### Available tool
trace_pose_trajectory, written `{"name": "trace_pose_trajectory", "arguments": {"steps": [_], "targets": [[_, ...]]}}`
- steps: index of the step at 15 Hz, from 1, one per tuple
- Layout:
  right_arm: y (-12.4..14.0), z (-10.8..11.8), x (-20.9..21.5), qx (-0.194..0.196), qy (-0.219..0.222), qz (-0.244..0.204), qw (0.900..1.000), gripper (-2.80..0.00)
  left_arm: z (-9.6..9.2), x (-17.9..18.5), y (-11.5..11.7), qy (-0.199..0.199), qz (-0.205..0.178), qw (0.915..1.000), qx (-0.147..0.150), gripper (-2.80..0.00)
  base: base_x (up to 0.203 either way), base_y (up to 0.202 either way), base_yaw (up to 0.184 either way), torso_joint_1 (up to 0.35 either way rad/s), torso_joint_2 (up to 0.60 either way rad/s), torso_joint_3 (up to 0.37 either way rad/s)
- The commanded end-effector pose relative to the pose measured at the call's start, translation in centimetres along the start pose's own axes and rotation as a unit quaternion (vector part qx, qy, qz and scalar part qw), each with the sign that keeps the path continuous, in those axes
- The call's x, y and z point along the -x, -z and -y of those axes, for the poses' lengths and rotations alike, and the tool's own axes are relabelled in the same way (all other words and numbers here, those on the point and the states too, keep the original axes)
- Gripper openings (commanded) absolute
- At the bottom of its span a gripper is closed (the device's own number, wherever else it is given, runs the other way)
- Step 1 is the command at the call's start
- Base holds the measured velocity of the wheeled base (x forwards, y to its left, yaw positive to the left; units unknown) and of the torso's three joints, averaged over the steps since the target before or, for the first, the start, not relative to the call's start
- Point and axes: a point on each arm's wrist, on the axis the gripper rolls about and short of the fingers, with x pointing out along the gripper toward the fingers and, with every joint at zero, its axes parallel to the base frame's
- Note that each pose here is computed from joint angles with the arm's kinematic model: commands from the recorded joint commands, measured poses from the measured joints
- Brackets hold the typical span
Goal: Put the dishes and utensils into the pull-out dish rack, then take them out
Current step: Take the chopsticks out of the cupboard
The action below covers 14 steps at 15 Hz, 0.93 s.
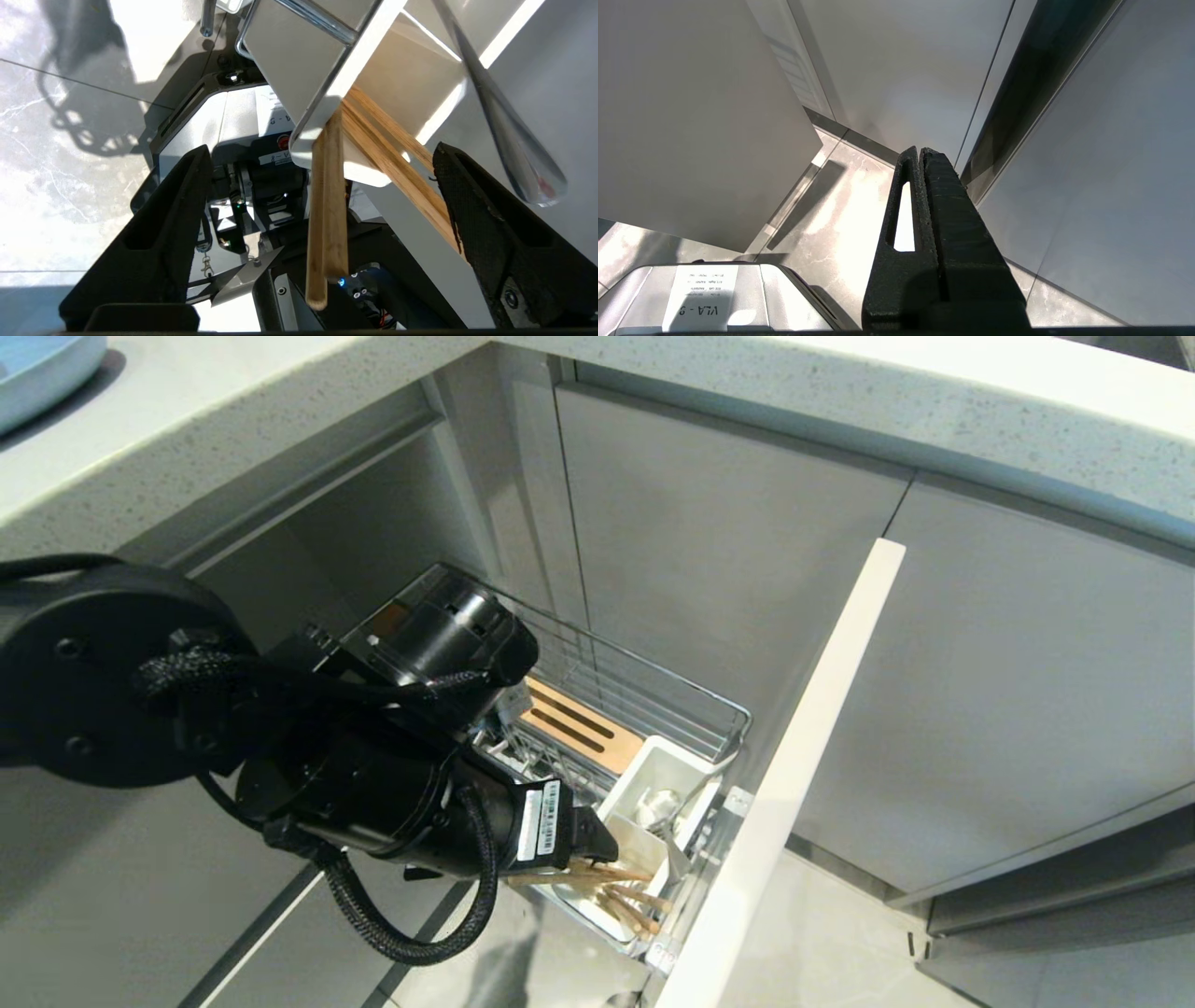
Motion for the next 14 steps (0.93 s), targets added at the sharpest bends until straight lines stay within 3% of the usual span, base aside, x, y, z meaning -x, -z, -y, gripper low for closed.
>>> {"name": "trace_pose_trajectory", "arguments": {"steps": [1, 4, 5, 14], "targets": [[0.05, 0.0, 0.02, 0.0, 0.0, 0.001, 1.0, -2.8, 0.03, -0.39, 0.03, -0.004, -0.006, 1.0, 0.003, 0.0, 0.0, 0.0, 0.0, 0.0, 0.0, 0.0], [0.05, 0.0, 0.02, 0.0, 0.0, 0.001, 1.0, -2.8, 0.06, -0.58, 0.01, -0.006, -0.008, 0.9999, 0.005, 0.0, 0.0, 0.0, 0.0, 0.0, 0.0, 0.0], [0.05, 0.0, 0.02, 0.0, 0.0, 0.001, 1.0, -2.8, 0.06, -0.58, 0.01, -0.006, -0.008, 0.9999, 0.006, -2.8, 0.0, 0.0, 0.0, 0.0, 0.0, 0.0], [0.05, 0.0, 0.02, 0.0, 0.0, 0.001, 1.0, -2.8, 0.22, -0.36, 0.07, -0.002, -0.005, 1.0, 0.005, -2.8, 0.0, 0.0, 0.0, 0.0, 0.0, 0.0]]}}
